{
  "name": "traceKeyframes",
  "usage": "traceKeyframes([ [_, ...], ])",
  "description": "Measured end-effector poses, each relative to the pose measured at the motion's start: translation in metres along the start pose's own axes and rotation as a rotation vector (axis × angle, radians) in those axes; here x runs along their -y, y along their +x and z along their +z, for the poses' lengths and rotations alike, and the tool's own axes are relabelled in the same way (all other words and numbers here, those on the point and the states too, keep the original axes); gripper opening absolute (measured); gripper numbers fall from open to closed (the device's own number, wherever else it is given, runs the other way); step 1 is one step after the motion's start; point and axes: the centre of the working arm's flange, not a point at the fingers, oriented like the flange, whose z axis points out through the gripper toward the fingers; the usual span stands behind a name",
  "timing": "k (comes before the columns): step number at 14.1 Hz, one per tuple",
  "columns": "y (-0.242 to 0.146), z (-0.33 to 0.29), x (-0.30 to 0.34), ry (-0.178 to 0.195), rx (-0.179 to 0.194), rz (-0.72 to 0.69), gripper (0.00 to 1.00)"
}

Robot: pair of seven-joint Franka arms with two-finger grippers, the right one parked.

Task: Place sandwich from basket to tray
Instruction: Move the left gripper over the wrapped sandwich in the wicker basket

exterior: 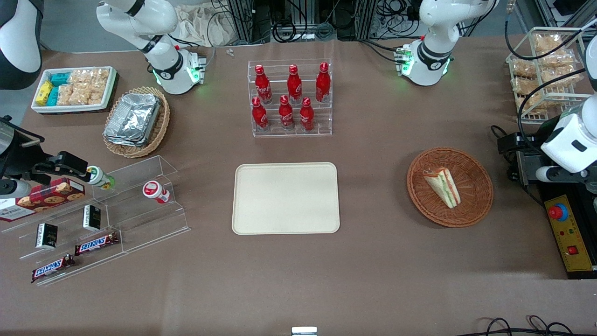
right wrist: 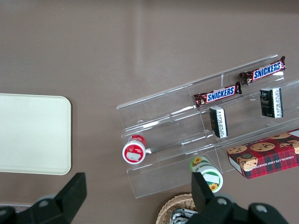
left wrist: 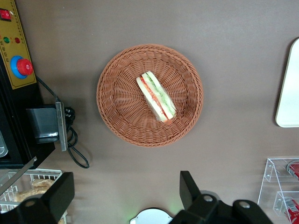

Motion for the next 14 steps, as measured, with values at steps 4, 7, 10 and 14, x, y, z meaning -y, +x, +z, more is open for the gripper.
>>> traceKeyframes([
  [4, 0.0, 0.0, 0.0, 0.0, 0.001, 0.0, 1.0],
  [7, 0.002, 0.003, -0.001, -0.007, 0.006, 0.002, 1.0],
  [10, 0.004, 0.021, -0.007, -0.042, 0.048, -0.043, 1.0],
  [14, 0.015, 0.072, -0.019, -0.042, 0.072, -0.132, 1.0],
])
